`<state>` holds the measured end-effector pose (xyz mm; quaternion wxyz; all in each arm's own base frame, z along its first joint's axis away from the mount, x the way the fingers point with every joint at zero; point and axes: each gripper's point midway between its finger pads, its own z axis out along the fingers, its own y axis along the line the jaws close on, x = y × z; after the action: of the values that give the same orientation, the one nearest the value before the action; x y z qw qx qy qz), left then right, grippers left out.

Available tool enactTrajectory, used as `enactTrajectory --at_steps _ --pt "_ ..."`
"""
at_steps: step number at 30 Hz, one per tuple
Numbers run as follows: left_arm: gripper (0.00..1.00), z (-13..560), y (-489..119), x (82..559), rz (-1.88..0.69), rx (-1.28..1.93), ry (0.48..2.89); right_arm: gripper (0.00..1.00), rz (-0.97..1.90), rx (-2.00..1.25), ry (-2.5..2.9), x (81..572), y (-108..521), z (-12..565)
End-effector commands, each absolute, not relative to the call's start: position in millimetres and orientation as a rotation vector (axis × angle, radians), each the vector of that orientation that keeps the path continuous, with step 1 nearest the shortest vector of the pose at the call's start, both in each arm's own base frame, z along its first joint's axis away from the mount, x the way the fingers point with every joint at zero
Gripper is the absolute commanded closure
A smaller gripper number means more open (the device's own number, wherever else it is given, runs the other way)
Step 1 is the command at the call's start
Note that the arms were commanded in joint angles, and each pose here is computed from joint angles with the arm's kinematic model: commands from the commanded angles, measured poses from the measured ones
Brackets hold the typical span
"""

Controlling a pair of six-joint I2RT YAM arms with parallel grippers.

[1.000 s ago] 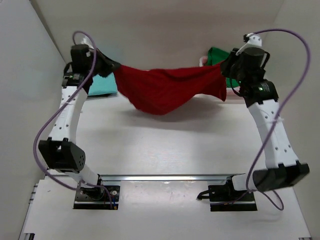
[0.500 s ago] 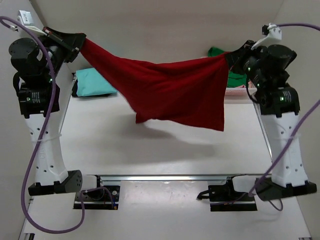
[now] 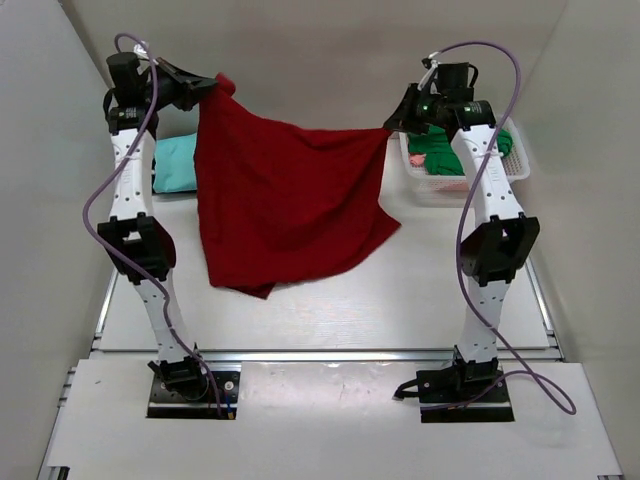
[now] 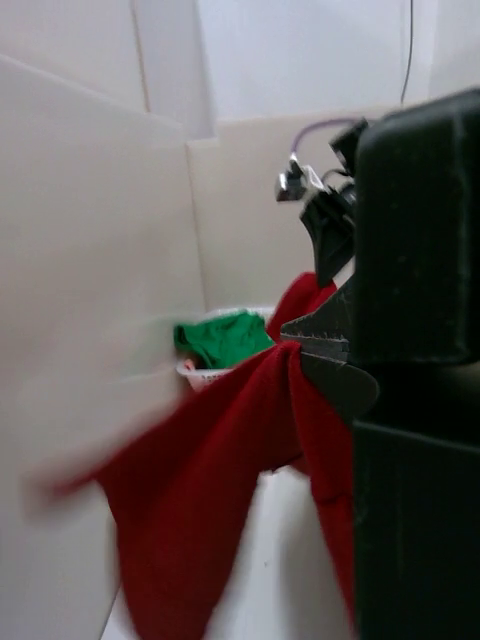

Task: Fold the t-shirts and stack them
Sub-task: Flatten out the tshirt

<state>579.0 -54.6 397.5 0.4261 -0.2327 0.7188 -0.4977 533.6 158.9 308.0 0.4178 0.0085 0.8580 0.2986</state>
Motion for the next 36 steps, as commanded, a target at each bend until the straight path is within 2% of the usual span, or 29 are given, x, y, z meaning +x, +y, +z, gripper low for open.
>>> enactTrajectory --at_steps 1,3,4,5,7,8,9,10,11,12,14,15,16,17,18,19,21,22,25,27,28,29,31,32,36 --pt "1.00 574.4 -50.9 491.8 -1.374 -0.247 1.423 1.00 0.743 -0.171 1.693 483.9 168.7 482.7" --pt "1.00 609.9 -46.7 453.4 -1.371 -0.196 1.357 1.00 0.728 -0.134 1.689 469.8 154.6 477.4" --pt "1.00 618.6 -49.6 433.9 -1.337 -0.167 1.349 1.00 0.713 -0.124 1.642 453.6 140.8 493.6" --pt "1.00 601.3 -48.2 435.8 -1.336 -0.203 1.403 1.00 0.712 -0.083 1.668 443.7 126.9 483.5" --pt "1.00 593.4 -63.1 391.6 -1.246 -0.158 1.446 1.00 0.691 -0.022 1.802 435.9 111.1 426.5" --pt "1.00 546.0 -61.6 403.9 -1.260 -0.258 1.531 1.00 0.695 -0.033 1.805 423.8 106.7 423.6" --pt "1.00 509.7 -68.7 386.3 -1.242 -0.295 1.577 1.00 0.710 0.003 1.870 416.7 99.3 393.9" --pt "1.00 461.5 -79.2 348.7 -1.248 -0.368 1.612 1.00 0.770 0.026 1.977 399.3 96.2 344.3" --pt "1.00 399.4 -83.9 347.1 -1.273 -0.471 1.729 1.00 0.786 0.066 2.055 387.3 92.9 307.5" --pt "1.00 378.0 -87.9 331.1 -1.238 -0.497 1.773 1.00 0.815 0.100 2.136 373.6 94.0 271.5" --pt "1.00 277.3 -96.0 304.2 -1.146 -0.628 1.977 1.00 0.846 0.164 2.253 344.6 94.0 224.9" --pt "1.00 260.5 -93.0 290.0 -1.088 -0.646 1.990 0.98 0.840 0.229 2.347 326.6 93.2 188.4" --pt "0.98 219.1 -88.7 271.5 -1.043 -0.705 2.031 0.92 0.825 0.289 2.428 305.6 91.6 163.7" --pt "0.92 178.8 -88.8 256.6 -1.027 -0.781 2.096 0.82 0.816 0.332 2.447 293.3 91.9 159.6" --pt "0.66 152.9 -91.3 239.5 -1.036 -0.814 2.127 0.72 0.730 0.412 2.510 270.7 84.5 139.9" --pt "0.58 148.5 -93.3 232.4 -1.041 -0.797 2.120 0.68 0.708 0.468 2.554 256.1 83.5 123.9" --pt "0.59 121.4 -100.8 217.9 -1.043 -0.814 2.179 0.58 0.635 0.532 2.504 242.5 74.7 124.8" --pt "0.53 116.0 -103.4 216.9 -1.041 -0.810 2.192 0.56 0.616 0.568 2.482 237.7 69.2 127.0" --pt "0.49 118.8 -114.1 225.6 -1.083 -0.752 2.187 0.55 0.540 0.572 2.453 244.1 48.7 133.7" --pt "0.60 119.5 -112.0 236.4 -1.041 -0.717 2.220 0.54 0.400 0.515 2.456 253.0 39.8 136.1" --pt "0.70 129.5 -109.6 244.1 -1.015 -0.673 2.208 0.54 0.367 0.444 2.460 261.9 43.1 139.1" --pt "0.85 134.2 -106.8 256.2 -1.009 -0.638 2.206 0.54 0.379 0.364 2.461 270.7 53.1 142.5" --pt "0.93 147.8 -97.4 273.6 -0.942 -0.603 2.189 0.54 0.394 0.310 2.456 283.0 61.6 139.3" --pt "0.86 149.8 -87.8 284.0 -0.882 -0.589 2.202 0.55 0.418 0.322 2.462 290.0 64.2 135.6" --pt "0.76 148.2 -69.4 315.0 -0.694 -0.565 2.236 0.55 0.391 0.283 2.489 313.4 65.2 134.3"
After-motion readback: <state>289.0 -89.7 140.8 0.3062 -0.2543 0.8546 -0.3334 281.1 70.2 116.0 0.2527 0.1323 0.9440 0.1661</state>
